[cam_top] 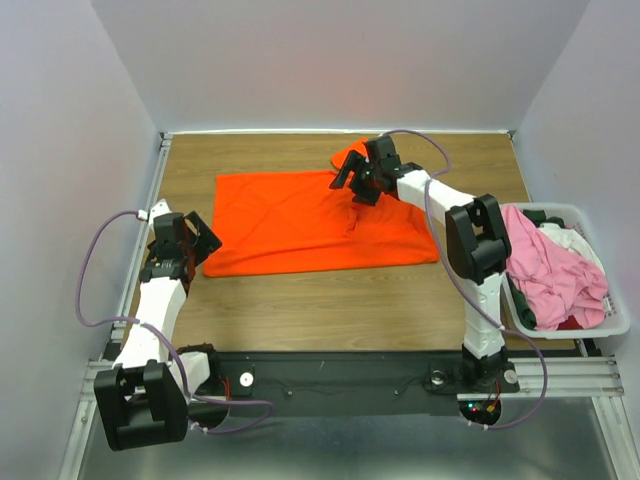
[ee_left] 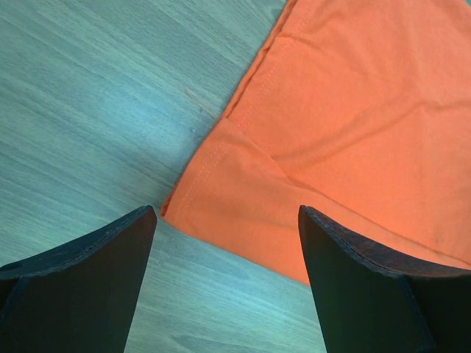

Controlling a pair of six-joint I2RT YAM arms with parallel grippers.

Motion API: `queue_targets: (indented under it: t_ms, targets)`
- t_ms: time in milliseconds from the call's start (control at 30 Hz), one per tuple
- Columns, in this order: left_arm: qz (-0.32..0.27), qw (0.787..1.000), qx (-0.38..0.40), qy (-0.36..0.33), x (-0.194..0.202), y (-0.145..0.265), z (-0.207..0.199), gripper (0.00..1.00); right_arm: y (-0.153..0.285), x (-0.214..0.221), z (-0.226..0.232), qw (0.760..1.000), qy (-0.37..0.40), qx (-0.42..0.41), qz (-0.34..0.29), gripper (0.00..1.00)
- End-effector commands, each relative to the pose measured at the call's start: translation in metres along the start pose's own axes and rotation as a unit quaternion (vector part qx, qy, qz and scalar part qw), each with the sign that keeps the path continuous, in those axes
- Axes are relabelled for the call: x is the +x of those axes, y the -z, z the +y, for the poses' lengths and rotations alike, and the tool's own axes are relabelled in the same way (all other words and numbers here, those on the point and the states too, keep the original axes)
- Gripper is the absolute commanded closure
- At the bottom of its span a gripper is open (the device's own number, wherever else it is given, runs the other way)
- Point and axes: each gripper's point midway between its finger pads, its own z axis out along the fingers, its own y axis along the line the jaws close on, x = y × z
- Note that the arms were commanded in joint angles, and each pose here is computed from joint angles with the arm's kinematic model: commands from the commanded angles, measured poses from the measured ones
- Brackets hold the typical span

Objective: Fold and stack the t-shirts
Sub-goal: Fold the tshirt

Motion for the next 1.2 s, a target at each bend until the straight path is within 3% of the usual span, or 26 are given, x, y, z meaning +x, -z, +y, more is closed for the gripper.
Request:
queue_targets:
  t_ms: [0,200,467,800,933,1167]
  targets:
    - [-0.008,1.0,0.012,-0.011,-0.001,-0.002,-0.005,0.09,-0.006,-0.004,0.022,0.998,0.048,-0.043,0.005,0.14]
    - [0.006,0.998,0.063,-0.029,0.003,0.004,-0.035,0.1,0.021,-0.029,0.016,0.991,0.126,-0.019,-0.035,0.18]
    - [0.064,0.971,0.199,-0.12,0.038,0.035,-0.182,0.12,0.079,-0.062,-0.062,0.979,0.178,0.078,-0.066,0.3]
    - [0.095,0.935,0.265,-0.216,0.093,0.02,-0.347,0.16,0.102,-0.065,-0.137,0.97,0.169,0.163,-0.066,0.46]
    - [0.097,0.926,0.267,-0.247,0.117,0.009,-0.38,0.16,0.104,-0.064,-0.149,0.97,0.162,0.17,-0.062,0.53]
    - [0.083,0.934,0.211,-0.275,0.131,-0.03,-0.385,0.27,0.099,-0.054,-0.148,0.975,0.163,0.149,-0.04,0.59]
